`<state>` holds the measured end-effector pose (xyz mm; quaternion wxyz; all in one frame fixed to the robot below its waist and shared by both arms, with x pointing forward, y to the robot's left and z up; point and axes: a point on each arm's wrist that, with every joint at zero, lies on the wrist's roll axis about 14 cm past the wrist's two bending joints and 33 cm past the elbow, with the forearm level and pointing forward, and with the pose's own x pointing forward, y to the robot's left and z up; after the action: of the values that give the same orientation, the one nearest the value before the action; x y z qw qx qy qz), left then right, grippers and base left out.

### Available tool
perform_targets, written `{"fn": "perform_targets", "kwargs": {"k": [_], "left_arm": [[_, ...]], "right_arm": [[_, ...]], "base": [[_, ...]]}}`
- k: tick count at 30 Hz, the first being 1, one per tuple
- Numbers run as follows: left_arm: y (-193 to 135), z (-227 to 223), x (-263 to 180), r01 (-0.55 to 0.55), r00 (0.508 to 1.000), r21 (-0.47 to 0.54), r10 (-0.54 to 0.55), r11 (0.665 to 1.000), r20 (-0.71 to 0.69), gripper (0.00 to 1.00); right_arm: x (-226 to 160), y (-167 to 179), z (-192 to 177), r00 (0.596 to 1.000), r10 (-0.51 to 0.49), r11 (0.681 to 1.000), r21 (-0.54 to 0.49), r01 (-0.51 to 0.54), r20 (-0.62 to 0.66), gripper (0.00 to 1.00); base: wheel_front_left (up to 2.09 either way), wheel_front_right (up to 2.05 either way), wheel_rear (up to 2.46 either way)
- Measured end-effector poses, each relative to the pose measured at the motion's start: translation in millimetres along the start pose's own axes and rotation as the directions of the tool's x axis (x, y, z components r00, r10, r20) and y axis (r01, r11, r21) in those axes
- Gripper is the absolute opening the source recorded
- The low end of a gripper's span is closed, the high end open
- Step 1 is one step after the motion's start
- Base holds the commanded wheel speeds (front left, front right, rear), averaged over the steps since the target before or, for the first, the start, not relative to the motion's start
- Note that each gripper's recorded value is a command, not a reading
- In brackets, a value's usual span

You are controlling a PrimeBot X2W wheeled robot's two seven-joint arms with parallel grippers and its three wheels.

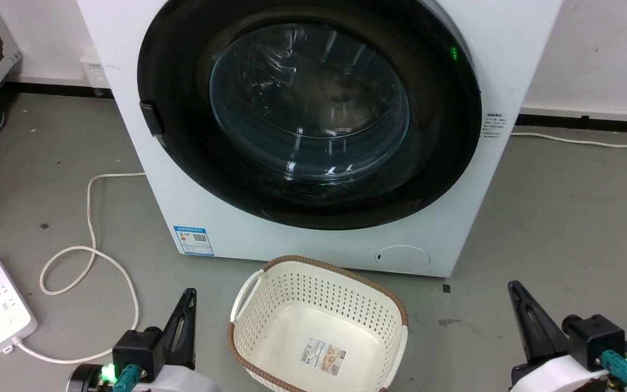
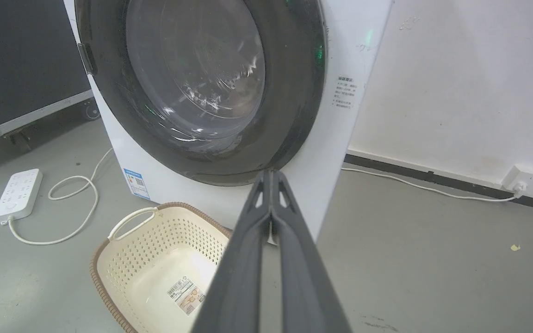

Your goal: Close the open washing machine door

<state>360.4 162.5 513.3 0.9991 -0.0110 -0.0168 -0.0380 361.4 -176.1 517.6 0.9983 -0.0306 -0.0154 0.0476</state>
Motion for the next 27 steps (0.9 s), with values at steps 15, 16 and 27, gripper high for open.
{"fn": "perform_targets", "kwargs": {"k": [15, 16, 27], "left_arm": [[3.3, 1.7, 2.2, -0.016, 1.0, 0.015, 0.016, 1.0, -0.014, 0.0], [3.7, 2.1, 2.5, -0.018, 1.0, 0.016, 0.018, 1.0, -0.014, 0.0], [7.0, 3.9, 4.3, -0.031, 0.999, 0.03, 0.032, 0.999, -0.022, 0.0]], "right_arm": [[1.3, 2.8, -0.5, 1.0, 0.007, 1.0, 0.001, -0.007, -0.016, 0.0], [1.4, 3.2, -0.5, 1.0, 0.008, 1.0, 0.001, -0.008, -0.017, 0.0], [3.1, 5.4, 0.1, 0.999, 0.014, 1.0, 0.002, -0.014, -0.029, 0.0]], "base": [[0.0, 0.0, 0.0], [0.0, 0.0, 0.0], [0.0, 0.0, 0.0]]}}
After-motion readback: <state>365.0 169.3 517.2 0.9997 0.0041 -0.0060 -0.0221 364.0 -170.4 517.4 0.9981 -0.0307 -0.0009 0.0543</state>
